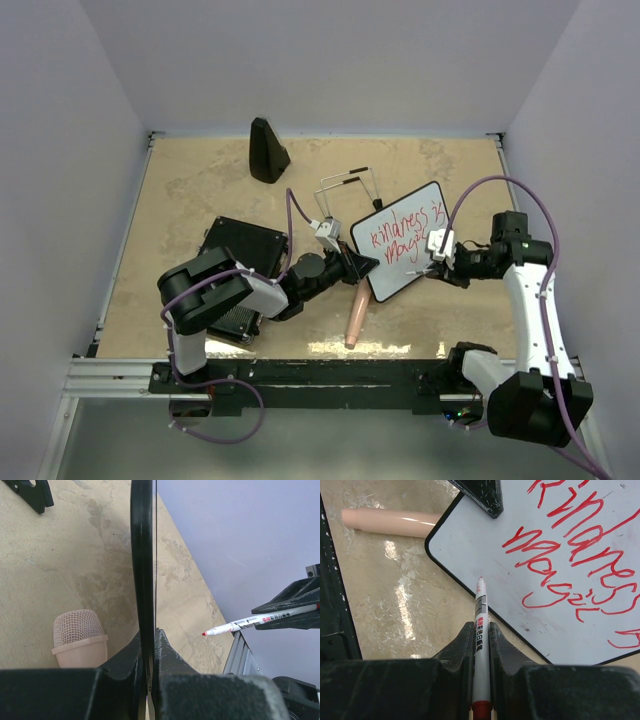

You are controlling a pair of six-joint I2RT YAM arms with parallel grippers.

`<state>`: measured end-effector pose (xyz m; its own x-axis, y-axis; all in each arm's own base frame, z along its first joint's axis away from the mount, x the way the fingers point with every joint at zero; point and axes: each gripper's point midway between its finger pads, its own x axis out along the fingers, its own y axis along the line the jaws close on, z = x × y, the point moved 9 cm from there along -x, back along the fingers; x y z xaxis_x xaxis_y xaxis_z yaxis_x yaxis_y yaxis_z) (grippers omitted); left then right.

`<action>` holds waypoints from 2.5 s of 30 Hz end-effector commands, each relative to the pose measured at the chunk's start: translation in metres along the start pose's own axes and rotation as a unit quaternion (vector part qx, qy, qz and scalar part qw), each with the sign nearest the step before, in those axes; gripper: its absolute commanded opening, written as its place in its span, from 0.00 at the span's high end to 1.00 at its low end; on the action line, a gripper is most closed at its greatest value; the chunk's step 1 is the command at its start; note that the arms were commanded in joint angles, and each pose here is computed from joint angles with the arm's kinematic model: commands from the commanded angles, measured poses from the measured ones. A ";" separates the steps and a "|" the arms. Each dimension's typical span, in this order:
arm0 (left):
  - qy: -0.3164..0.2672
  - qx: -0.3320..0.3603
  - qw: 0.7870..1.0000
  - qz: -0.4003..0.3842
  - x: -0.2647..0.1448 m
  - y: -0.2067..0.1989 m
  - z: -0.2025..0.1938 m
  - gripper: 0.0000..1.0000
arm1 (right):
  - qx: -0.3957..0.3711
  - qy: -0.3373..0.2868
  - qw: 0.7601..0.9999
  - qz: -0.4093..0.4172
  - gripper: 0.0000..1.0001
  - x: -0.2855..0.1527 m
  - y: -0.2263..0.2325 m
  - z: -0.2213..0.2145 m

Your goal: Write a sentence on the whiteboard

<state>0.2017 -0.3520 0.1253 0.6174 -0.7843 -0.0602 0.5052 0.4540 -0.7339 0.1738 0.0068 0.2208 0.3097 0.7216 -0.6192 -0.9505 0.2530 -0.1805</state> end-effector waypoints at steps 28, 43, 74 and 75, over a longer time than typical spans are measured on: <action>-0.046 -0.008 0.997 -0.059 0.003 -0.026 0.024 1.00 | -0.016 0.018 1.000 -0.004 1.00 0.018 -0.007 -0.019; -0.042 -0.003 0.997 -0.060 0.002 -0.026 0.019 1.00 | -0.027 0.013 1.000 0.007 1.00 0.018 -0.003 -0.018; -0.043 0.000 0.997 -0.061 0.000 -0.027 0.017 1.00 | -0.033 0.017 0.999 0.008 1.00 0.018 -0.003 -0.019; -0.043 0.000 0.997 -0.062 -0.001 -0.028 0.017 1.00 | -0.035 0.016 0.999 0.008 1.00 0.018 -0.003 -0.019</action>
<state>0.2003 -0.3527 0.1252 0.6141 -0.7869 -0.0609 0.5054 0.4514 -0.7354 0.1832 0.0049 0.1957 0.3043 0.6940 -0.6525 -0.9525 0.2154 -0.2152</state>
